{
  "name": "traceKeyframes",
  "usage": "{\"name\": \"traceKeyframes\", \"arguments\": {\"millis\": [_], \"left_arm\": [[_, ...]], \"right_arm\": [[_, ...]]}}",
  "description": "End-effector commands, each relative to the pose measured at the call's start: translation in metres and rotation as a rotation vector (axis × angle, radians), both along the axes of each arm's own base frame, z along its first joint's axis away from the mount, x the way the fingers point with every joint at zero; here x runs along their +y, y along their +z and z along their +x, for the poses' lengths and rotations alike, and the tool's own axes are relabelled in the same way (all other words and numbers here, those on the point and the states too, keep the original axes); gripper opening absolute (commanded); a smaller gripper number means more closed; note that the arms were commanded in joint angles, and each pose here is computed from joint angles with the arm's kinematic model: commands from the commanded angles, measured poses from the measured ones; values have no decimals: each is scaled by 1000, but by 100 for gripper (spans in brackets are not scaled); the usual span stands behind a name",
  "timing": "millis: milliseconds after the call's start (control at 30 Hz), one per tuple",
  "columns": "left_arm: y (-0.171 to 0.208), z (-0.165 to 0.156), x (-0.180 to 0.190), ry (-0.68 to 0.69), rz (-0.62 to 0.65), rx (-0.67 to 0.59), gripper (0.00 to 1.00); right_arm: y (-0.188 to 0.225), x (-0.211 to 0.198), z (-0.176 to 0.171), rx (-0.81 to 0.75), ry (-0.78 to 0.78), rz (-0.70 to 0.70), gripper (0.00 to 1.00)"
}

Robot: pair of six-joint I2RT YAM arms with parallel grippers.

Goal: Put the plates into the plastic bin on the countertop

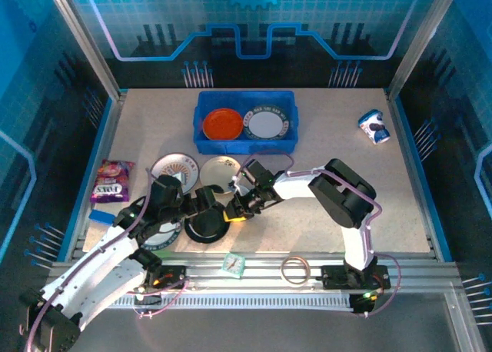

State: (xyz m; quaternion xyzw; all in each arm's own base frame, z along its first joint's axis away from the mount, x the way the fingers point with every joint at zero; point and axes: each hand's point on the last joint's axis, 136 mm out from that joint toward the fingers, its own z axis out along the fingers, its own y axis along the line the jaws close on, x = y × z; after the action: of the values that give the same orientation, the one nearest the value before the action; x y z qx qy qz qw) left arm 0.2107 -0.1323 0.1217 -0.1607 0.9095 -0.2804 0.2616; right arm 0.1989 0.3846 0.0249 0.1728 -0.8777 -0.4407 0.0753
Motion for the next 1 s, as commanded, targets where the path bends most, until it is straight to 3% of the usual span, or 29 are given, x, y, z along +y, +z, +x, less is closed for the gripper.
{"name": "traceKeyframes", "arguments": {"millis": [0,433,700,967], "left_arm": [[-5,-2,-2,2,-7,19,95],[1,6,-6,-16,8,13,95],[16,13,-6,-31,30,-28,94],[17,25,-29,-73,-69,-55,78]], "right_arm": [[-7,7,10,-32,-18,18,24],[-1,-17,17,-43,-86,4,2],[22,-59,-2,-32,-103,-31,0],[59,-88,0,-25,-160,11,0]]}}
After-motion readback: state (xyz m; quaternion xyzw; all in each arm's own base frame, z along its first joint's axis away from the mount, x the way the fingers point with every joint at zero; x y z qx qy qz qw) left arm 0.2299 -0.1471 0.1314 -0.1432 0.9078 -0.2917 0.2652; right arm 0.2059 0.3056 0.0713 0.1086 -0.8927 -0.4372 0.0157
